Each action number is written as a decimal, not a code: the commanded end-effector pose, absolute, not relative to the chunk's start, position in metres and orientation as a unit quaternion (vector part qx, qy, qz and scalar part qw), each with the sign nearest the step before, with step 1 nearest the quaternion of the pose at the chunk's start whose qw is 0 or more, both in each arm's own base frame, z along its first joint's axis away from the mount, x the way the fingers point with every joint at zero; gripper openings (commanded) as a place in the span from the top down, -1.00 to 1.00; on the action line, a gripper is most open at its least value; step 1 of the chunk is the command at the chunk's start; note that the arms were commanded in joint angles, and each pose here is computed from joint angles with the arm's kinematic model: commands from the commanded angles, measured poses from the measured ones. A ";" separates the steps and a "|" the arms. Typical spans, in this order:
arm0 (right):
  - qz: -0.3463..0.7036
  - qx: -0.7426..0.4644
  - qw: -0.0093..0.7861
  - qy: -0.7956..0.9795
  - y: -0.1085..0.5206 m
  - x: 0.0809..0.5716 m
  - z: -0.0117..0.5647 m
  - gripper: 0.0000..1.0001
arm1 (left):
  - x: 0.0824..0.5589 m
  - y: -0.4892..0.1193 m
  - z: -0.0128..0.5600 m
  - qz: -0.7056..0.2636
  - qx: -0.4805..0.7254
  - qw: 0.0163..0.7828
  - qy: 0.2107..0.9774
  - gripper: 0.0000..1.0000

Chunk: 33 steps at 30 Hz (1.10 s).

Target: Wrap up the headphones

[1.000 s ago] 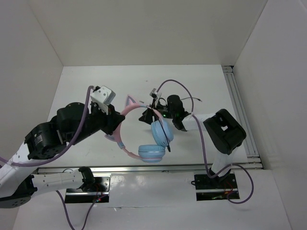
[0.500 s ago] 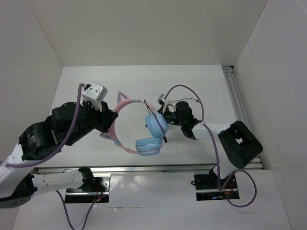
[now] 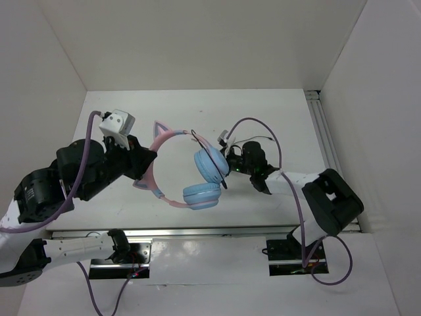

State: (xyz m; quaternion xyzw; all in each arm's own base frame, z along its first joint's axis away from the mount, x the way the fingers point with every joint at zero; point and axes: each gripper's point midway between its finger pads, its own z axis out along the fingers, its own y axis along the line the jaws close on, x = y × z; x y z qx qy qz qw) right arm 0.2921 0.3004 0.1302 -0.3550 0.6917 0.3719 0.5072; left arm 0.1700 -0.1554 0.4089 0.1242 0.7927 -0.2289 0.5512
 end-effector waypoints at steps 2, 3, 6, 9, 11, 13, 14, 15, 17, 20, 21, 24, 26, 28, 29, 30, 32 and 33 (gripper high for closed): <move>0.358 -0.357 0.552 0.663 0.314 0.319 0.152 -0.73 | 0.164 -0.155 0.459 -0.305 0.076 0.584 0.748 1.00; 0.352 -0.356 0.561 0.660 0.315 0.325 0.155 -0.73 | 0.164 -0.153 0.457 -0.299 0.075 0.584 0.751 1.00; 0.331 -0.352 0.578 0.658 0.316 0.340 0.160 -0.73 | 0.164 -0.151 0.459 -0.297 0.070 0.582 0.754 1.00; 0.324 -0.346 0.580 0.662 0.317 0.352 0.159 -0.70 | 0.162 -0.144 0.465 -0.298 0.061 0.585 0.752 1.00; 0.329 -0.349 0.579 0.659 0.320 0.357 0.156 -0.63 | 0.161 -0.143 0.470 -0.303 0.057 0.585 0.750 1.00; 0.339 -0.346 0.579 0.655 0.328 0.365 0.154 -0.53 | 0.161 -0.143 0.470 -0.303 0.057 0.585 0.750 1.00; 0.343 -0.341 0.579 0.656 0.327 0.369 0.153 -0.48 | 0.160 -0.142 0.474 -0.309 0.052 0.586 0.748 1.00; 0.347 -0.331 0.583 0.656 0.326 0.375 0.150 -0.31 | 0.158 -0.139 0.475 -0.307 0.052 0.585 0.749 1.00; 0.360 -0.328 0.587 0.646 0.326 0.376 0.155 -0.18 | 0.156 -0.133 0.482 -0.308 0.044 0.586 0.748 1.00; 0.389 -0.318 0.590 0.632 0.326 0.380 0.162 0.27 | 0.157 -0.124 0.482 -0.295 0.024 0.584 0.756 1.00; 0.394 -0.313 0.590 0.631 0.327 0.380 0.162 0.39 | 0.158 -0.121 0.485 -0.296 0.010 0.587 0.753 1.00; 0.422 -0.302 0.592 0.617 0.328 0.377 0.170 1.00 | 0.161 -0.116 0.484 -0.297 -0.023 0.584 0.755 1.00; 0.431 -0.298 0.584 0.620 0.327 0.370 0.165 1.00 | 0.166 -0.110 0.481 -0.289 -0.060 0.583 0.757 1.00; 0.431 -0.298 0.586 0.617 0.325 0.367 0.166 1.00 | 0.173 -0.108 0.471 -0.271 -0.086 0.583 0.761 1.00; 0.433 -0.301 0.579 0.622 0.327 0.361 0.165 1.00 | 0.174 -0.105 0.469 -0.275 -0.107 0.581 0.759 1.00; 0.434 -0.301 0.577 0.624 0.330 0.358 0.166 1.00 | 0.178 -0.106 0.463 -0.267 -0.118 0.580 0.761 1.00; 0.425 -0.305 0.567 0.636 0.328 0.350 0.161 1.00 | 0.184 -0.102 0.462 -0.263 -0.154 0.588 0.749 1.00; 0.421 -0.300 0.573 0.636 0.329 0.346 0.169 1.00 | 0.188 -0.103 0.457 -0.256 -0.163 0.589 0.749 1.00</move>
